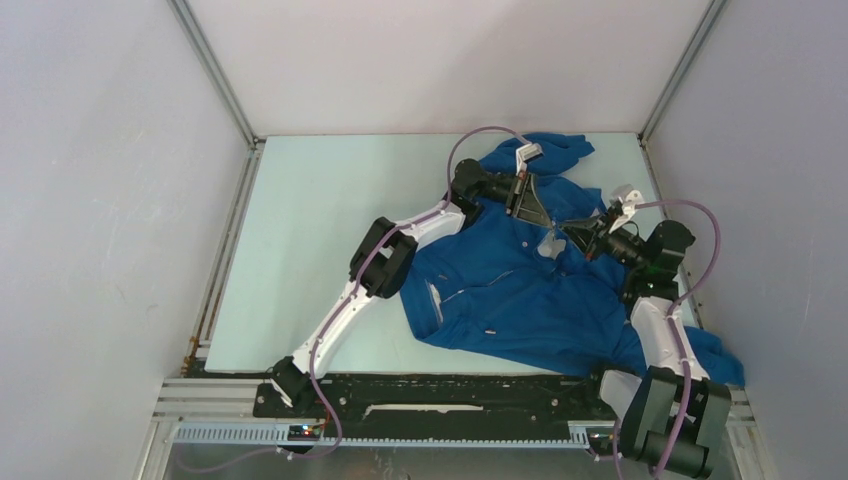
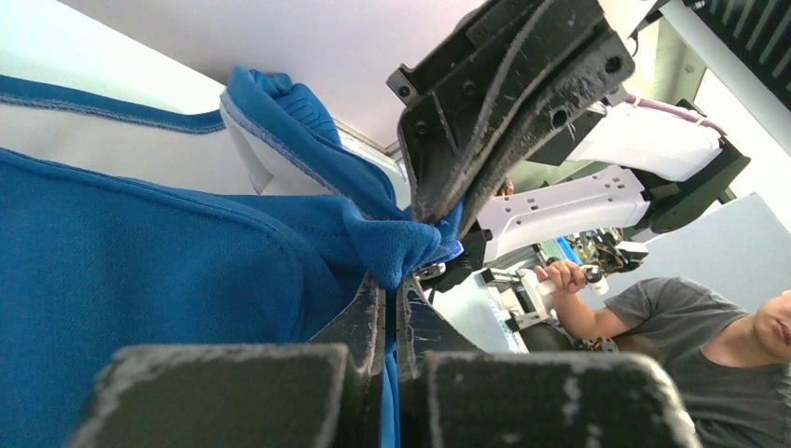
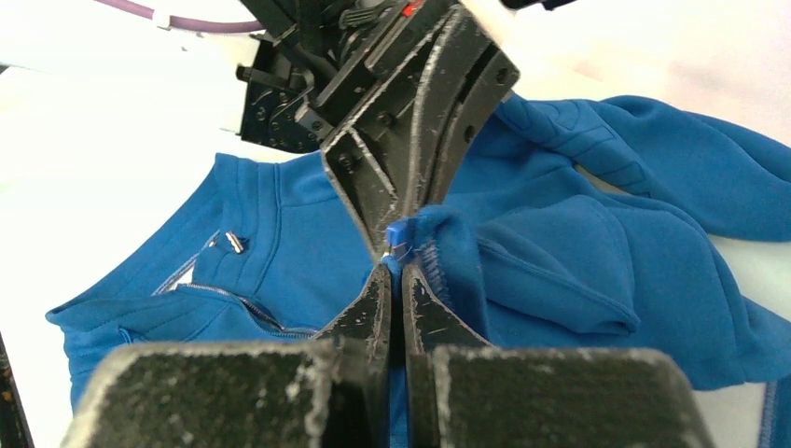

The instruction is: Zip up the jacket

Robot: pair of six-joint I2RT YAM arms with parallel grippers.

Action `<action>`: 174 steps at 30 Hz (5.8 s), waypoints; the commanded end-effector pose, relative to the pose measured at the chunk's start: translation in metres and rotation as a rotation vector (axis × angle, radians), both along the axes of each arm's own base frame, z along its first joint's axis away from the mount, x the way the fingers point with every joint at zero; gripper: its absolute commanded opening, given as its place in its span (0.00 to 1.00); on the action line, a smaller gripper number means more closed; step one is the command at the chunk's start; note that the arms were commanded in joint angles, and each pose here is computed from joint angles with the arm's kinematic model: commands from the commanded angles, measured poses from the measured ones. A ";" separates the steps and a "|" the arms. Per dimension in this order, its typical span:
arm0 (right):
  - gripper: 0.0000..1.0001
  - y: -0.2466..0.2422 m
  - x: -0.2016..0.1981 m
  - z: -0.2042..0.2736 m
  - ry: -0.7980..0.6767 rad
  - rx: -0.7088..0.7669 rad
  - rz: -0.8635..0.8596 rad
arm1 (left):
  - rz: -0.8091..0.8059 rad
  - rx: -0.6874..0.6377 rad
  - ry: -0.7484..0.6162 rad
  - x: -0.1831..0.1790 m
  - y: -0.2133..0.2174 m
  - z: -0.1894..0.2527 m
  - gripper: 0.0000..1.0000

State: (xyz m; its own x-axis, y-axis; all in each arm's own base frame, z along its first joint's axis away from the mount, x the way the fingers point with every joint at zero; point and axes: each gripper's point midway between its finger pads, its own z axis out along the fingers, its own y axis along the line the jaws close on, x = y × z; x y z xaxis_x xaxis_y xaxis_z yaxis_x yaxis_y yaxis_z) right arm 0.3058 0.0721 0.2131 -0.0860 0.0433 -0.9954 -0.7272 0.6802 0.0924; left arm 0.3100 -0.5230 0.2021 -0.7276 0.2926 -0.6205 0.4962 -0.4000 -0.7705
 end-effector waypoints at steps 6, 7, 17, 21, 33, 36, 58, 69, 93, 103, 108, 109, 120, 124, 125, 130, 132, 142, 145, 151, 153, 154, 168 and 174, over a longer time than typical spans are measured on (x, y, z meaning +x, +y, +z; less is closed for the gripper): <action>0.00 0.010 0.005 0.030 -0.117 -0.079 -0.048 | 0.010 -0.033 -0.031 -0.004 -0.001 0.011 0.00; 0.00 0.006 0.006 0.028 -0.101 -0.082 -0.081 | 0.022 -0.038 -0.030 -0.002 0.000 0.012 0.00; 0.00 -0.001 0.019 0.020 -0.056 -0.071 -0.175 | 0.036 -0.052 -0.051 -0.007 0.001 0.014 0.00; 0.00 -0.001 0.021 0.025 -0.066 -0.062 -0.188 | 0.045 -0.053 -0.056 -0.007 0.001 0.014 0.00; 0.00 0.015 0.028 0.019 -0.062 -0.071 -0.185 | 0.109 -0.030 -0.090 -0.004 -0.002 0.008 0.00; 0.00 0.007 0.032 0.020 -0.073 -0.060 -0.255 | 0.121 -0.033 -0.087 -0.002 -0.002 0.009 0.00; 0.00 -0.003 0.035 0.033 -0.143 0.127 -0.346 | 0.200 0.018 -0.138 -0.001 -0.008 0.002 0.00; 0.00 -0.002 0.034 0.027 -0.119 0.257 -0.355 | 0.230 0.045 -0.169 -0.004 -0.015 -0.002 0.00; 0.00 -0.022 0.024 0.033 -0.134 0.335 -0.342 | 0.415 0.083 -0.174 0.028 0.003 0.028 0.28; 0.00 -0.032 0.023 0.046 -0.150 0.415 -0.332 | 0.559 0.024 -0.056 0.017 0.053 0.072 0.56; 0.00 -0.032 0.022 0.045 -0.132 0.435 -0.340 | 0.561 -0.074 0.116 -0.023 0.053 0.083 0.70; 0.00 -0.031 0.021 0.045 -0.131 0.438 -0.337 | 0.559 -0.078 0.156 -0.029 0.049 0.082 0.69; 0.00 -0.024 0.006 0.054 -0.193 0.378 -0.316 | 0.718 -0.125 0.615 -0.003 0.027 0.055 0.53; 0.00 -0.025 0.004 0.057 -0.208 0.381 -0.323 | 0.744 -0.143 0.688 0.007 0.022 0.048 0.52; 0.00 -0.024 0.003 0.057 -0.211 0.380 -0.319 | 0.741 -0.147 0.699 0.008 0.019 0.047 0.52; 0.00 -0.019 0.001 0.060 -0.216 0.386 -0.278 | 0.714 -0.146 0.711 0.008 0.005 0.044 0.52; 0.00 -0.016 -0.001 0.061 -0.217 0.386 -0.257 | 0.712 -0.142 0.710 0.008 0.002 0.042 0.52; 0.00 -0.018 -0.003 0.060 -0.223 0.381 -0.267 | 0.663 -0.162 0.740 -0.004 -0.010 0.053 0.58; 0.00 -0.018 -0.004 0.063 -0.232 0.384 -0.272 | 0.687 -0.137 0.766 -0.007 -0.014 0.046 0.60; 0.00 -0.019 -0.006 0.065 -0.243 0.384 -0.274 | 0.759 -0.107 0.802 0.006 -0.017 0.029 0.60; 0.00 -0.019 -0.007 0.066 -0.246 0.384 -0.271 | 0.777 -0.114 0.792 0.009 -0.017 0.030 0.57; 0.00 -0.019 -0.007 0.065 -0.245 0.385 -0.272 | 0.783 -0.119 0.783 0.011 -0.017 0.030 0.54; 0.00 -0.021 -0.008 0.065 -0.244 0.407 -0.259 | 0.860 -0.134 0.722 0.023 -0.011 0.032 0.59; 0.00 -0.022 -0.007 0.063 -0.242 0.412 -0.265 | 0.814 -0.189 0.708 0.018 -0.014 0.056 0.63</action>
State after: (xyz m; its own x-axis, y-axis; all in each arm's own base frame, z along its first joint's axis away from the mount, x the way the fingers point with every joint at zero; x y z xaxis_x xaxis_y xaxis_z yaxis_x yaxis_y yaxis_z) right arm 0.3042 0.0491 0.2581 0.1302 0.4401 -0.8885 -0.5437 0.7810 0.3072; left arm 0.3249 -0.5354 0.2033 -0.8709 -0.4875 0.0622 0.0320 -0.1825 -0.9827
